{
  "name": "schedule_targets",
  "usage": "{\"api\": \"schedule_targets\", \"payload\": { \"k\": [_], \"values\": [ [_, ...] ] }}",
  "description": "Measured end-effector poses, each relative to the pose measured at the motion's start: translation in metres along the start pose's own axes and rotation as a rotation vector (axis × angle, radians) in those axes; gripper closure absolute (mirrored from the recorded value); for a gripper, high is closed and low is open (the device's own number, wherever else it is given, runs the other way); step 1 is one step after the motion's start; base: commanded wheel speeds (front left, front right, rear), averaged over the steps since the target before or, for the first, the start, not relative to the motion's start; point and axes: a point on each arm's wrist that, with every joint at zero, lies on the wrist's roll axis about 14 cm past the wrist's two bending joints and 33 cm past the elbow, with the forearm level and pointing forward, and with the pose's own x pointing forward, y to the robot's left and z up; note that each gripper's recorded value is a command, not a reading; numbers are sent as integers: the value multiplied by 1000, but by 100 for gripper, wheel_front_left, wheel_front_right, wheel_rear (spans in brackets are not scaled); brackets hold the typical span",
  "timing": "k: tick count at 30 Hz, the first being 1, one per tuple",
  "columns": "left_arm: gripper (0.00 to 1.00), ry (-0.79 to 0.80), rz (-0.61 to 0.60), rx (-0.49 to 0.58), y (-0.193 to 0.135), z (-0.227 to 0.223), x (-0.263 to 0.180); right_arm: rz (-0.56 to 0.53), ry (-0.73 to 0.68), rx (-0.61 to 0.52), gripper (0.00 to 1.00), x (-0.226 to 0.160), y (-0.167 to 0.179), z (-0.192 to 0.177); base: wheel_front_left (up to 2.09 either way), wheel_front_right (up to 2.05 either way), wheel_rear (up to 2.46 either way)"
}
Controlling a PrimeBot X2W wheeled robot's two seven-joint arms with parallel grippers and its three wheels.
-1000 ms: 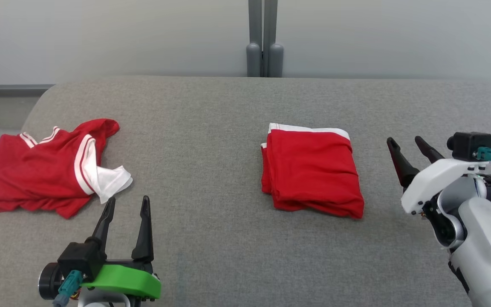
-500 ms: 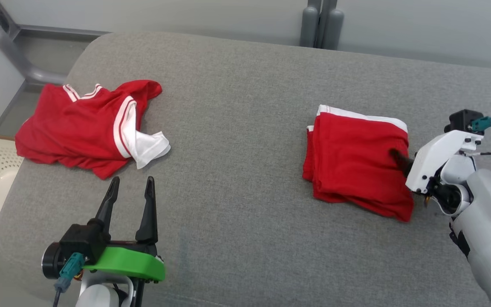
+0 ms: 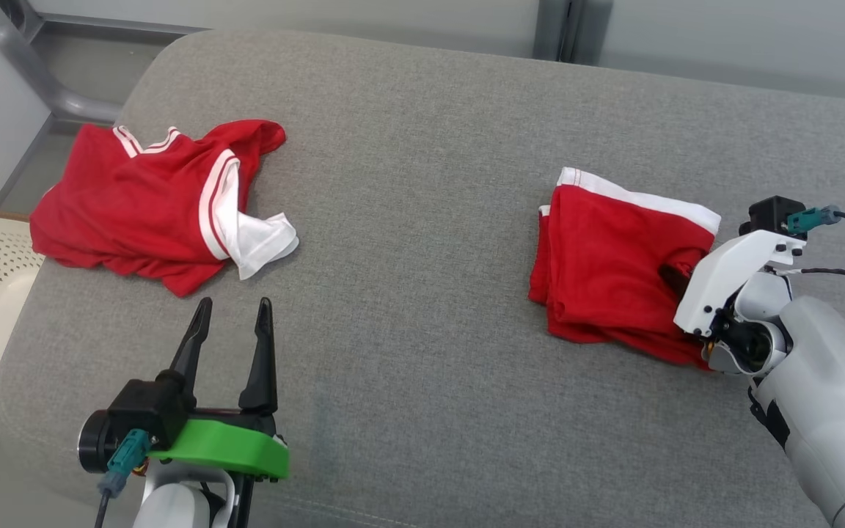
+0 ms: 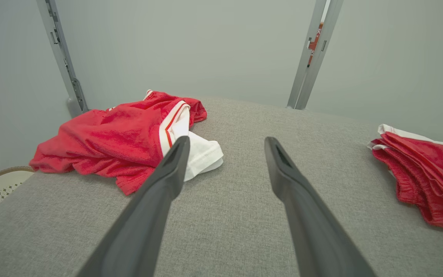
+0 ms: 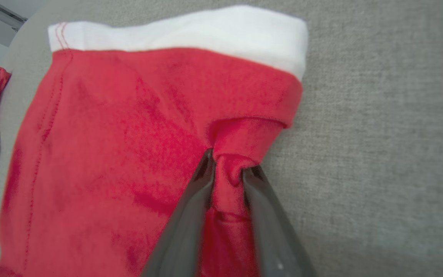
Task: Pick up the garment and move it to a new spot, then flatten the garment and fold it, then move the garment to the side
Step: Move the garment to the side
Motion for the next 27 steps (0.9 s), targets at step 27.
{"api": "schedule_targets", "payload": {
  "k": [27],
  "values": [
    [0, 10, -566, -28, -185, -11, 33, -261, -286, 49, 100, -146, -110, 19, 0, 0, 0]
  ]
}}
